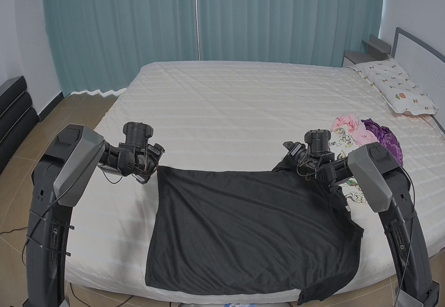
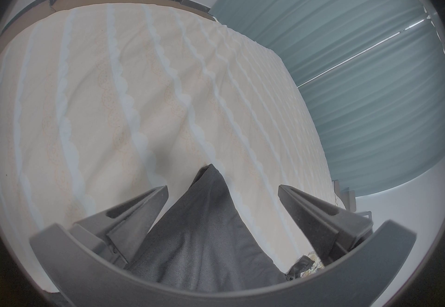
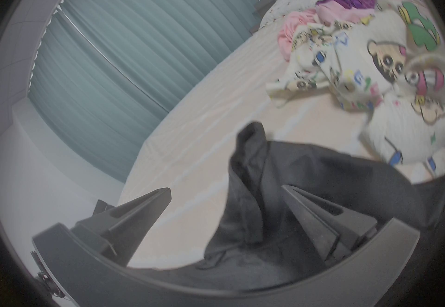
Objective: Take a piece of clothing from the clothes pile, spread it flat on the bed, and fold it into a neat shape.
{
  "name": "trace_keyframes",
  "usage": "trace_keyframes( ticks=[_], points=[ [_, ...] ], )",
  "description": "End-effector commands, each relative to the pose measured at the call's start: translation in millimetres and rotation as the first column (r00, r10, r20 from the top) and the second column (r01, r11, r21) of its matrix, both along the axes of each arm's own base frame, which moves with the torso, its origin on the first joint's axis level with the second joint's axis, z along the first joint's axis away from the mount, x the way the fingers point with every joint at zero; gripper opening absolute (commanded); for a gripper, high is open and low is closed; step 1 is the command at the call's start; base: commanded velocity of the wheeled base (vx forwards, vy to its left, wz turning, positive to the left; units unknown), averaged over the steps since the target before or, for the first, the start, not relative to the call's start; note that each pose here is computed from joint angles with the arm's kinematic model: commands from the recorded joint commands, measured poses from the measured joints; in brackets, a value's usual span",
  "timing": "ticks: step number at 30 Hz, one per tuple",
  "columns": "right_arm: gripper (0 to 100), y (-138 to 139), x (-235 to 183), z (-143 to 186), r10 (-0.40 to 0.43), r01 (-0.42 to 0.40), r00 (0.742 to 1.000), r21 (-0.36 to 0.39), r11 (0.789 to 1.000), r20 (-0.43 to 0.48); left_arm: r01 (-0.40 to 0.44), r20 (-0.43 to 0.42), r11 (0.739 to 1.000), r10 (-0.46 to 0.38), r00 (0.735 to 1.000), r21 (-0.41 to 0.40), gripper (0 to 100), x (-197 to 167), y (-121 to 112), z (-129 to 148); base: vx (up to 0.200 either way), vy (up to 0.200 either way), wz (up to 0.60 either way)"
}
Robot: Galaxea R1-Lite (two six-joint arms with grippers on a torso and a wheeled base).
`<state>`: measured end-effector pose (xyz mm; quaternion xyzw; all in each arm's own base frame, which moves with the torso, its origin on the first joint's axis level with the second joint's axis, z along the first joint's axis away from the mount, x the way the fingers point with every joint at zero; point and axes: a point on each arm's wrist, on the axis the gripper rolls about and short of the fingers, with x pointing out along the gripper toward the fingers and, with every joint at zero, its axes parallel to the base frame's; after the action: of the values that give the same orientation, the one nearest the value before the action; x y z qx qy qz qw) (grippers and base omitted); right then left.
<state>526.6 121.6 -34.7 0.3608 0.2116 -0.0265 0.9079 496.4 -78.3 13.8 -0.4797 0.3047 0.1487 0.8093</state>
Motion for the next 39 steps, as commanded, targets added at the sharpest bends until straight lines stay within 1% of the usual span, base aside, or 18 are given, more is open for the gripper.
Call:
trace_keyframes(
  ticks=[1, 4, 6, 8, 10, 11, 13, 14, 15, 18, 21, 23, 27, 29, 32, 37, 38, 39],
  points=[
    [100, 9.9, -5.8, -25.6, 0.021, -0.022, 0.998, -0.009, 1.000, -0.052, -0.001, 0.001, 1.000, 0.001, 1.000, 0.000, 100, -0.3, 0.1, 0.8, 0.000, 0.000, 0.00],
    [100, 18.9, -4.1, -34.2, 0.034, -0.034, 0.998, 0.000, 0.999, -0.044, -0.001, 0.000, 1.000, 0.001, 1.000, 0.000, 100, -0.4, 0.1, 0.7, 0.000, 0.000, 0.00],
    [100, 25.5, 0.8, -29.2, 0.030, -0.030, 1.000, 0.039, 0.999, -0.006, -0.001, -0.002, 1.000, 0.001, 1.000, 0.000, 100, -0.4, 0.1, -0.1, 0.000, 0.000, 0.00],
    [100, 38.0, 4.6, -16.3, 0.030, -0.034, 0.999, 0.098, 0.995, 0.037, -0.001, -0.002, 1.000, 0.001, 1.000, 0.000, 100, -0.4, 0.1, -0.1, 0.000, 0.000, 0.00],
    [100, 42.3, 3.8, -15.9, 0.031, -0.036, 0.998, 0.121, 0.992, 0.046, 0.001, -0.002, 1.000, -0.001, 1.000, 0.000, 100, -0.5, -0.7, -0.1, 0.000, 0.000, 0.00],
    [100, 44.3, 4.3, -12.9, 0.039, -0.049, 0.996, 0.127, 0.991, 0.076, 0.000, -0.004, 1.000, 0.000, 1.000, 0.000, 100, -0.7, -0.6, -0.5, 0.000, 0.000, 0.00],
    [100, 47.9, 6.2, 0.7, 0.054, -0.080, 0.983, 0.144, 0.986, 0.175, 0.001, -0.008, 1.000, -0.001, 1.000, 0.001, 100, -1.8, -0.5, -1.5, 0.000, 0.000, 0.00],
    [100, 47.9, 6.2, 0.7, 0.054, -0.080, 0.983, 0.144, 0.986, 0.175, 0.001, -0.008, 1.000, -0.001, 1.000, 0.001, 100, -1.8, -0.5, -1.5, 0.000, 0.000, 0.00],
    [100, 46.7, 7.6, 10.7, 0.056, -0.091, 0.975, 0.152, 0.984, 0.216, 0.001, -0.008, 1.000, -0.001, 1.000, 0.001, 100, -1.8, -0.5, -1.5, 0.000, 0.000, 0.00],
    [100, 41.4, 10.1, 28.7, 0.050, -0.095, 0.964, 0.161, 0.982, 0.259, 0.001, -0.010, 1.000, -0.001, 1.000, 0.002, 100, -2.0, -0.4, -1.9, 0.000, 0.000, 0.00],
    [100, 25.7, 14.7, 50.3, 0.022, -0.078, 0.948, 0.165, 0.983, 0.316, 0.001, -0.011, 1.000, -0.001, 1.000, 0.002, 100, -2.2, -0.4, -2.3, 0.000, 0.000, 0.00],
    [100, 20.7, 15.8, 57.4, 0.014, -0.073, 0.944, 0.168, 0.983, 0.329, 0.001, -0.010, 1.000, -0.001, 1.000, 0.002, 100, -2.0, -0.4, -1.9, 0.000, 0.000, 0.00],
    [100, 12.1, 17.6, 60.5, -0.004, -0.050, 0.947, 0.161, 0.986, 0.320, 0.001, -0.010, 1.000, -0.001, 1.000, 0.002, 100, -2.0, -0.4, -1.9, 0.000, 0.000, 0.00],
    [100, -0.7, 20.1, 56.6, -0.018, -0.018, 0.959, 0.126, 0.992, 0.283, 0.001, -0.008, 1.000, -0.001, 1.000, -0.001, 100, -2.8, -0.3, 0.0, 0.000, 0.000, 0.00],
    [100, -23.9, 22.1, 46.1, -0.030, 0.021, 0.976, 0.040, 0.999, 0.215, 0.015, -0.013, 1.000, -0.015, 1.000, -0.010, 100, -5.3, -0.3, 2.3, 0.000, 0.000, 0.00],
    [100, -58.0, 17.3, 25.5, -0.045, 0.055, 0.990, -0.070, 0.996, 0.135, 0.034, -0.018, 0.999, -0.035, 0.999, -0.027, 100, -7.2, 0.2, 3.8, 0.000, 0.000, 0.00],
    [100, -64.8, 15.1, 19.1, -0.034, 0.046, 0.993, -0.105, 0.993, 0.114, 0.034, -0.018, 0.999, -0.035, 0.999, -0.027, 100, -7.2, 0.2, 3.8, 0.000, 0.000, 0.00],
    [100, -67.3, 14.7, 17.6, -0.032, 0.045, 0.993, -0.116, 0.992, 0.110, 0.034, -0.018, 0.999, -0.035, 0.999, -0.027, 100, -7.2, 0.2, 3.8, 0.000, 0.000, 0.00]
  ],
)
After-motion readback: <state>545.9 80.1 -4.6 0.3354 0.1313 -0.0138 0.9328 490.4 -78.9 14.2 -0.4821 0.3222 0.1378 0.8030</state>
